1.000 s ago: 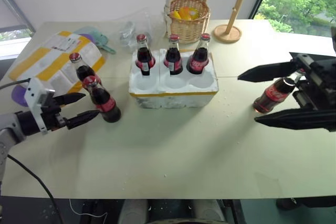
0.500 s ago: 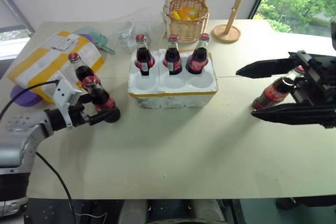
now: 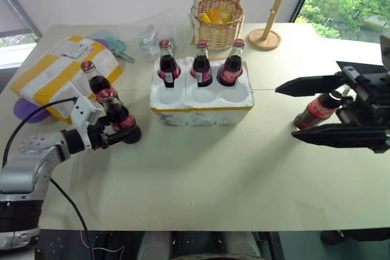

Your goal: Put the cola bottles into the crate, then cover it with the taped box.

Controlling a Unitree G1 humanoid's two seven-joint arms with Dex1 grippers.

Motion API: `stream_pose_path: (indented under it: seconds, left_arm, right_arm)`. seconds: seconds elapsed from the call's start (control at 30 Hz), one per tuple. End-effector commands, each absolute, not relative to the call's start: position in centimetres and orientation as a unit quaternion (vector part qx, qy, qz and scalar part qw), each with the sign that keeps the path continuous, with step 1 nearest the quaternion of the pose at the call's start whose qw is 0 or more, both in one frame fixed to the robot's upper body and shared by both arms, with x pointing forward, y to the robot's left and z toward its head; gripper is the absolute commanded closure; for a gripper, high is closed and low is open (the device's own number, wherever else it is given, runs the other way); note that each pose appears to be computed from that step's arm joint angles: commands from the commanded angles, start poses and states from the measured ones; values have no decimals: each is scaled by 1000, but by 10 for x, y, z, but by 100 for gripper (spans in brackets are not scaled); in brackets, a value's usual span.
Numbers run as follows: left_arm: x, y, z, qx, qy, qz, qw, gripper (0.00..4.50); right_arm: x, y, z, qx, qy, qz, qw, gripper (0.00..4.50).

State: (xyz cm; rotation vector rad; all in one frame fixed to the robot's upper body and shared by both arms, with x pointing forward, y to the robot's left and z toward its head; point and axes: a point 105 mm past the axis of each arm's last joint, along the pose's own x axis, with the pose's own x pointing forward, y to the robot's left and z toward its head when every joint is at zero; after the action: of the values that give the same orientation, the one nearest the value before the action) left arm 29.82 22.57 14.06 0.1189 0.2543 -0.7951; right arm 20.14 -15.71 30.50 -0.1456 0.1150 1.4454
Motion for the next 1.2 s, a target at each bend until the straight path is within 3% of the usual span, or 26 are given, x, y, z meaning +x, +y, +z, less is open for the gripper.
stream_pose_path:
  seconds: [0.03, 0.3, 0.47, 0.8, 1.0, 1.2]
  left_arm:
    - [283, 209, 187, 68, 80, -449, 887, 168]
    - [270, 160, 252, 107, 58, -558, 821, 168]
    - [298, 117, 277, 102, 15, -548, 830, 168]
    - [358, 47, 279, 90, -14, -496, 864, 168]
    - [372, 20, 271, 65, -10, -512, 856, 168]
    - [370, 19, 262, 101, 2, -529, 842, 168]
  right_arm:
    - [198, -159, 310, -85, 30, 657, 748, 0]
    - [203, -161, 307, -87, 25, 649, 756, 0]
    - [203, -160, 305, -84, 21, 644, 760, 0]
    - [204, -160, 303, -81, 13, 631, 772, 0]
    - [205, -160, 302, -78, 12, 623, 778, 0]
    - [206, -163, 300, -79, 14, 611, 788, 0]
